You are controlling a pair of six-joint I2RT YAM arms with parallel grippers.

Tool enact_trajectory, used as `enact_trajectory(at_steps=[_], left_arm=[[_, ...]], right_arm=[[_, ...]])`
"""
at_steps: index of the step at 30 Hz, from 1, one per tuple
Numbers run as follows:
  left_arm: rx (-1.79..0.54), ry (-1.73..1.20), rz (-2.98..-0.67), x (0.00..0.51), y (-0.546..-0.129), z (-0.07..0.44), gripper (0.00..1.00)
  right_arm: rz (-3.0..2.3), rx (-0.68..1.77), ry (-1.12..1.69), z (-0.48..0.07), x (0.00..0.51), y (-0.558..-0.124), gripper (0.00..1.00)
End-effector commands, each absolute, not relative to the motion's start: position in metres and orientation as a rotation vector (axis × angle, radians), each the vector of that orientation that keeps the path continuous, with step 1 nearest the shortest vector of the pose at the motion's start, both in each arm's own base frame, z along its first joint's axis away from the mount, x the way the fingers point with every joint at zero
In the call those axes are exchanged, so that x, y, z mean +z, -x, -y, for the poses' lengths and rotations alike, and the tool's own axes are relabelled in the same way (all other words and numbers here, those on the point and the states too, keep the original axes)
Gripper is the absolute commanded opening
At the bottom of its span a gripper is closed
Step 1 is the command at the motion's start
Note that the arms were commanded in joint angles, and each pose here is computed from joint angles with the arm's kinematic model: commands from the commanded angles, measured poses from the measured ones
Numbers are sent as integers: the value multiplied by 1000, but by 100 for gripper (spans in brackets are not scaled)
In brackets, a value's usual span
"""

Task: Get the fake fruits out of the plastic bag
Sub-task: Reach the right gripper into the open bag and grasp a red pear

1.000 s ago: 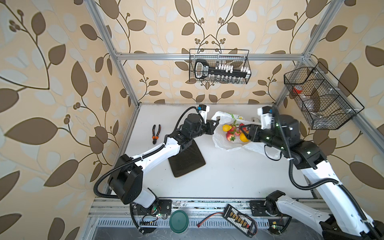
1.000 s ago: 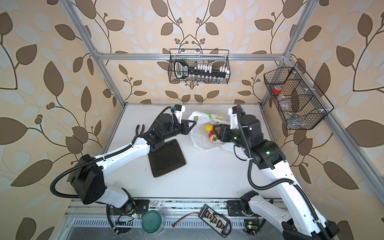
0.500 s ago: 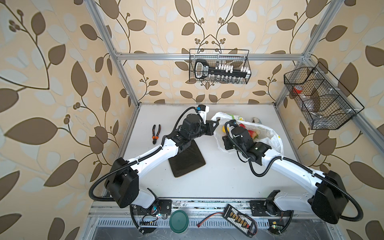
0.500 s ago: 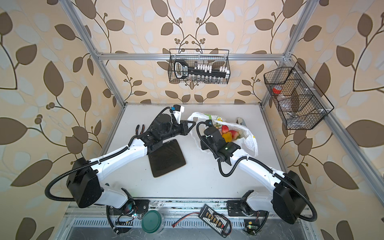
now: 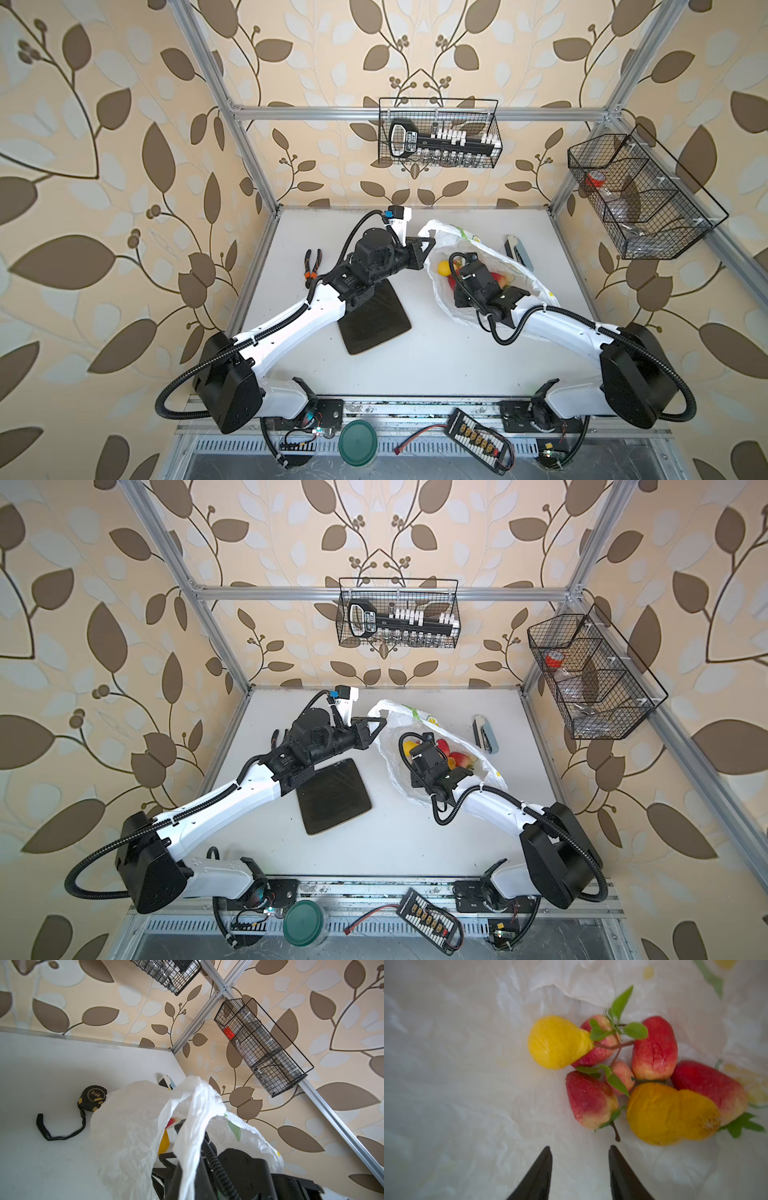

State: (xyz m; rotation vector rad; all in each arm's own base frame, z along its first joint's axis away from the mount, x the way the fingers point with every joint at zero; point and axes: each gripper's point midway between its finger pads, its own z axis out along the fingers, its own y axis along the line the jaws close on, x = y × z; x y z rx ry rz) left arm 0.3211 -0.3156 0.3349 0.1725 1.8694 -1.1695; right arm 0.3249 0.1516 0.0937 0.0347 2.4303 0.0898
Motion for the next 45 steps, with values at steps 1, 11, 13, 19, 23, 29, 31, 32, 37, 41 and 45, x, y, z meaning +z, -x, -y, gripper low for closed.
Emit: enact_trajectory(at_steps=[1, 11, 13, 19, 23, 29, 31, 32, 37, 41, 45], left_arm=[[-1164, -205, -1851, 339, -306, 312, 0], [-1166, -391, -1948, 298, -261, 324, 0], [-1173, -398, -1964, 292, -254, 324, 0], [-1172, -392, -1967, 291, -249, 322, 0], [-1165, -384, -1964, 292, -251, 321, 0], [-1152, -354, -1974, 290, -254, 319, 0], [-1140, -334, -1975, 290, -257, 318, 0], [-1133, -328, -1977, 289, -258, 317, 0], [-1103, -295, -1986, 286, -263, 314, 0], [-1096, -281, -1995, 284, -265, 313, 0], [-1079, -249, -2003, 282, -268, 310, 0]], right_arm=[[-2485, 128, -261, -141, 79, -310, 53], [-2391, 292, -719, -133, 78, -337, 63], [-2383, 303, -746, -137, 77, -346, 64], [-2388, 320, -744, -148, 67, -364, 65], [-2416, 330, -671, -157, 58, -371, 65], [-2483, 372, -588, -170, 44, -368, 65], [-2499, 406, -560, -175, 42, -365, 65], [-2506, 422, -549, -177, 41, -364, 65], [-2526, 450, -467, -182, 38, -359, 65], [-2552, 424, -437, -182, 33, -358, 65], [-2587, 421, -386, -187, 28, -357, 66]])
